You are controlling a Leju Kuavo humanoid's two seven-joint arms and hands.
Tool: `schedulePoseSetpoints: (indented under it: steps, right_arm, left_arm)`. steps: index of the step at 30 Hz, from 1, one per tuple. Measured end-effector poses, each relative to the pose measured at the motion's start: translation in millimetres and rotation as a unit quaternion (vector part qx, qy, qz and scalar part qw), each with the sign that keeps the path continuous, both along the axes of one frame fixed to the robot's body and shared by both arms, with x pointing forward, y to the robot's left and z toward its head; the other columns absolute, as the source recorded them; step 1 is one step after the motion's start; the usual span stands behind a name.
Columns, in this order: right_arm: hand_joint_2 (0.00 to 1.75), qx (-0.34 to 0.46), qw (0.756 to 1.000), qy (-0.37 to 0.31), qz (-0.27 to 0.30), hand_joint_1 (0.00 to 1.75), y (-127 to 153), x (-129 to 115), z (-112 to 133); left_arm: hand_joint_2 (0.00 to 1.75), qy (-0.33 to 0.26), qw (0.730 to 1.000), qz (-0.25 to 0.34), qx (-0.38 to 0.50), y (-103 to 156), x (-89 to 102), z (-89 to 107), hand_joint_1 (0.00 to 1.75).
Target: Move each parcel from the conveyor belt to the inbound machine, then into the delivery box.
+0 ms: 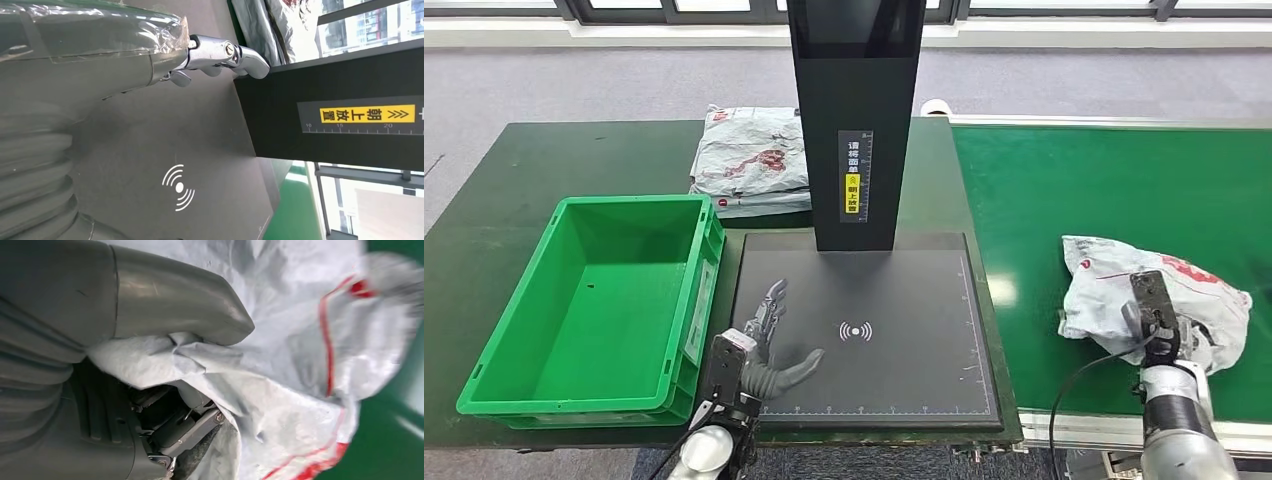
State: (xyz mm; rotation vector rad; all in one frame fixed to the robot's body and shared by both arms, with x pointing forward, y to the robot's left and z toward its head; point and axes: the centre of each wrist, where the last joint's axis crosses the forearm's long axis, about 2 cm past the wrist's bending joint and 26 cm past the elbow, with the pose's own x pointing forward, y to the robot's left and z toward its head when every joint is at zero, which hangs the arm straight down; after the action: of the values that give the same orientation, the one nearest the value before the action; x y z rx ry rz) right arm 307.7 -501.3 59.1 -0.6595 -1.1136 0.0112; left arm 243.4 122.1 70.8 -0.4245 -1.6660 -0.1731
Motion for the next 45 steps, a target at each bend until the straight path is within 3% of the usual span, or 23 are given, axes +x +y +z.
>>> schedulePoseSetpoints:
  steps: [14, 23, 36, 45]
  right_arm:
    - [1.75, 0.053, 0.988, -0.147, 0.003, 1.75, 32.6, 38.2, 42.2]
    - [1.75, 0.043, 0.969, -0.223, 0.093, 1.75, 78.0, 58.9, 84.0]
    - [1.75, 0.037, 0.929, -0.264, 0.255, 1.75, 156.1, 80.5, 129.4]
    - [1.75, 0.03, 0.904, -0.286, 0.316, 1.75, 205.3, 101.7, 163.7]
  left_arm:
    - [1.75, 0.003, 1.0, 0.005, 0.003, -5.7, 1.2, -3.9, 0.0]
    - [1.75, 0.009, 1.0, 0.009, 0.004, -7.5, 3.1, -6.3, 0.0]
    - [1.75, 0.014, 1.0, 0.002, 0.005, -8.9, 2.6, -10.9, 0.0]
    - [1.75, 0.018, 1.0, -0.008, 0.005, -11.5, 1.1, -15.5, 0.0]
